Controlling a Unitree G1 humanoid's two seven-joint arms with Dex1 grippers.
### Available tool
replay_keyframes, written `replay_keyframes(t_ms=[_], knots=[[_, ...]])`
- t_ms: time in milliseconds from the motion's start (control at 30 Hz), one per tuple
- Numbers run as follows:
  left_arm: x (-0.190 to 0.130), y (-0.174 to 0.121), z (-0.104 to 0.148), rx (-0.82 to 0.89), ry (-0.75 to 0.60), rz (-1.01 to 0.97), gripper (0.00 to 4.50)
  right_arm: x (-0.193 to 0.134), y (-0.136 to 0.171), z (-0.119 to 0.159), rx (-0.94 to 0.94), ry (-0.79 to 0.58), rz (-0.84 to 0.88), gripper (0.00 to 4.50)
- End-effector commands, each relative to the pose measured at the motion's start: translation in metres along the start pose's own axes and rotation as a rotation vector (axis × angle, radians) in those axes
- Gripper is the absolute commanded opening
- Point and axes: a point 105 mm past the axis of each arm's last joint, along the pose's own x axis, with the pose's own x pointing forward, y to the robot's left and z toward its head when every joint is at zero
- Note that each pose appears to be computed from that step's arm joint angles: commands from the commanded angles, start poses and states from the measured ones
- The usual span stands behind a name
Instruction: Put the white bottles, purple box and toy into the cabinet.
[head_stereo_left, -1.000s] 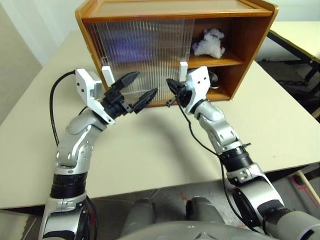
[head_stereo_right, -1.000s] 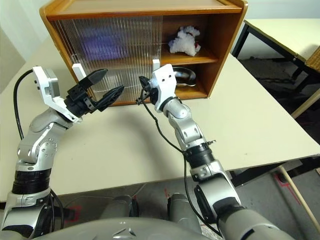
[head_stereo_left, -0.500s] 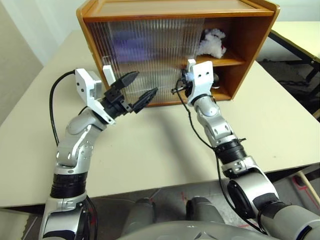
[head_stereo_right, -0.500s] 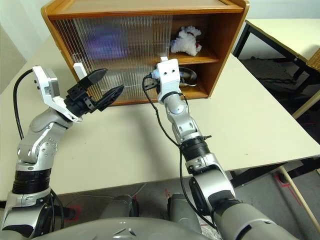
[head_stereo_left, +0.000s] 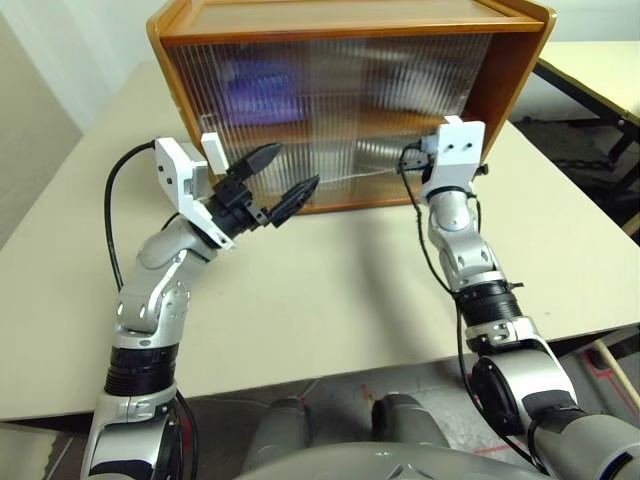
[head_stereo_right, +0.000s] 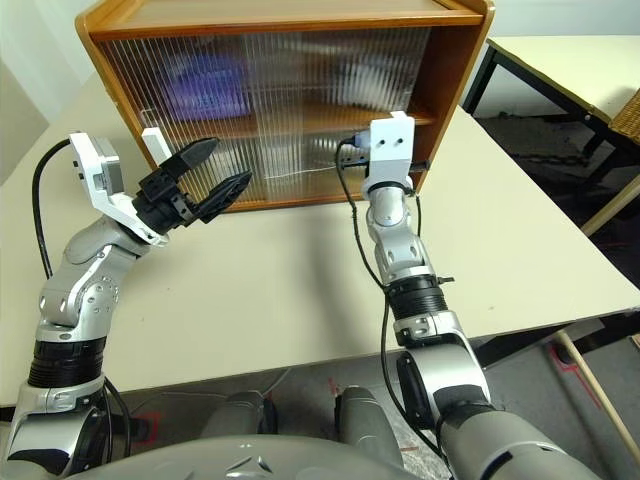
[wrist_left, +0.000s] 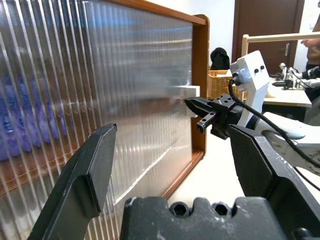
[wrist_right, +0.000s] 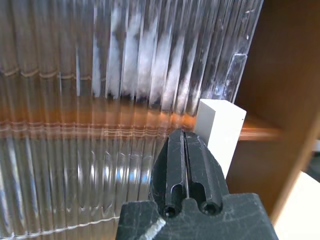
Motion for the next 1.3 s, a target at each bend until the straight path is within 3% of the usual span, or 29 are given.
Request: replay_keyframes(t_ms=[33, 400, 567, 667, 900, 1067, 1300], knots=[[0.003, 0.001, -0.003, 0.0, 0.008, -0.005, 4.5, 0.008, -0.022, -0.006, -0.02, 0.014, -0.104, 0.03], [0.001, 0.003, -0.002, 0.006, 0.009, 0.003, 4.5, 0.02, -0.04, -0.007, -0.068, -0.01, -0.199, 0.03], [0.001, 0.004, -0.002, 0.007, 0.009, 0.008, 4.5, 0.01, -0.025, -0.003, -0.065, -0.065, -0.085, 0.03], [-0.002, 0.004, -0.004, 0.005, 0.015, 0.017, 4.5, -0.009, -0.007, 0.007, -0.069, -0.156, 0.085, 0.03], [-0.023, 0.009, -0.023, -0.024, 0.04, 0.136, 4.5, -0.063, -0.02, -0.011, 0.047, -0.147, 0.302, 2.65], [-0.056, 0.017, -0.056, -0.001, 0.092, 0.418, 4.5, -0.101, -0.046, -0.042, 0.085, -0.064, 0.338, 4.48], [-0.12, 0.031, -0.083, 0.172, 0.215, 0.829, 4.5, -0.13, -0.053, -0.055, 0.136, -0.022, 0.327, 4.48]])
